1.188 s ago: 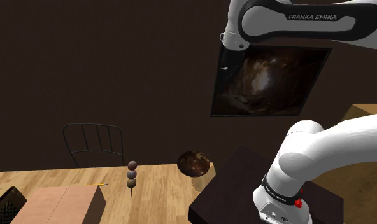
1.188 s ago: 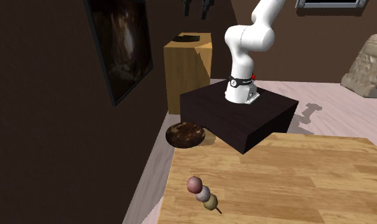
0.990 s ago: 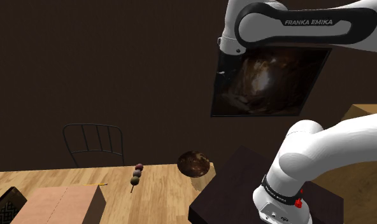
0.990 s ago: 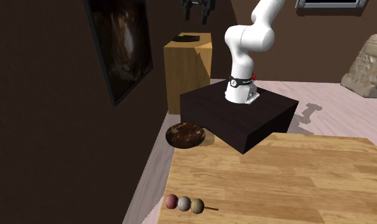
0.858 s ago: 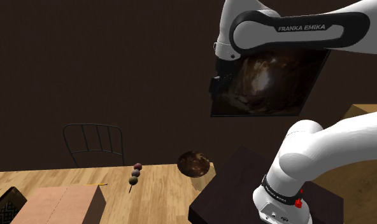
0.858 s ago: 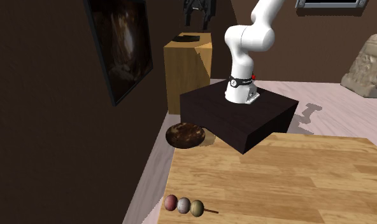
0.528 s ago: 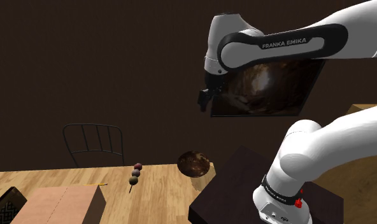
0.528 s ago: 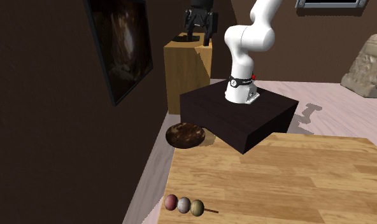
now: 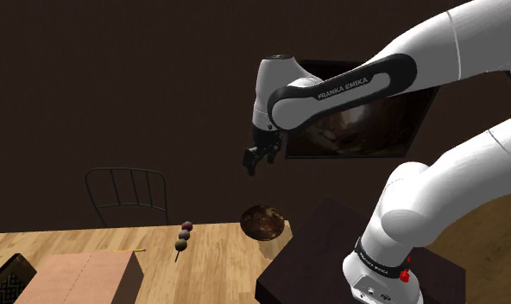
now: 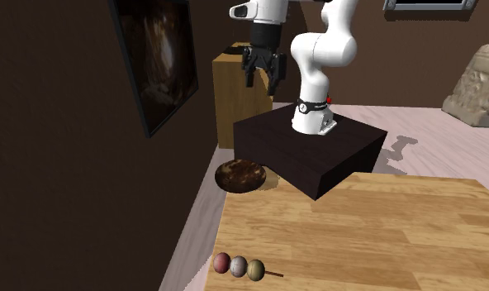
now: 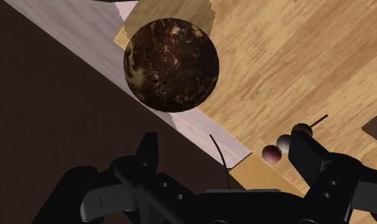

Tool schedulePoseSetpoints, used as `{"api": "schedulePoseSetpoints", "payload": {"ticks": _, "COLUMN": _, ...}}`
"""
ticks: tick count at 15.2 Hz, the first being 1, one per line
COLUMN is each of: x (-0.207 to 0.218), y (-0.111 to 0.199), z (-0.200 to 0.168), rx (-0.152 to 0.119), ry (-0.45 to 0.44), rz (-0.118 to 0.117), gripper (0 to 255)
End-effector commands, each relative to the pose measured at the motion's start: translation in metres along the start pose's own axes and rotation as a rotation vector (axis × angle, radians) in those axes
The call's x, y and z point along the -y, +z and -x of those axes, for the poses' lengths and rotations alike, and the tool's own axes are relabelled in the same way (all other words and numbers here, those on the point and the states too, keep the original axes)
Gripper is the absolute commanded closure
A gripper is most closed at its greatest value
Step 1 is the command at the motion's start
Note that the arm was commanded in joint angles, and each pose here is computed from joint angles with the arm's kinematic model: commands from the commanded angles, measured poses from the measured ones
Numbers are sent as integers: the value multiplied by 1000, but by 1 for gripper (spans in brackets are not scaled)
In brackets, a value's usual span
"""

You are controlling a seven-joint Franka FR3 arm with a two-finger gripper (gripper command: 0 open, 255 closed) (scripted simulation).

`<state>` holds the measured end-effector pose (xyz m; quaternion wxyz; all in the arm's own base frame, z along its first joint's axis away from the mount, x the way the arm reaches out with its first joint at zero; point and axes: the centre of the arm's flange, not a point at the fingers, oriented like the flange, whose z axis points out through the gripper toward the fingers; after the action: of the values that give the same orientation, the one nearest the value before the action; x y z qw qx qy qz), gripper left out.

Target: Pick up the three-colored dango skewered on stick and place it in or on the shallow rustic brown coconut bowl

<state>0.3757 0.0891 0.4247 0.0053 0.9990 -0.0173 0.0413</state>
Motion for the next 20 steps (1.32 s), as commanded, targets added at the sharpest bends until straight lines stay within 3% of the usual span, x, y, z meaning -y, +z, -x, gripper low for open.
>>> {"api": "schedulePoseSetpoints", "payload": {"ticks": 1, "x": 14, "y": 18, "z": -7, "rx": -3, "ry": 15, "rz": -12, "gripper": 0}}
{"api": "schedulePoseSetpoints", "payload": {"ticks": 20, "x": 157, "y": 195, "z": -87, "rx": -12, "ry": 149, "rz": -115, "gripper": 0}}
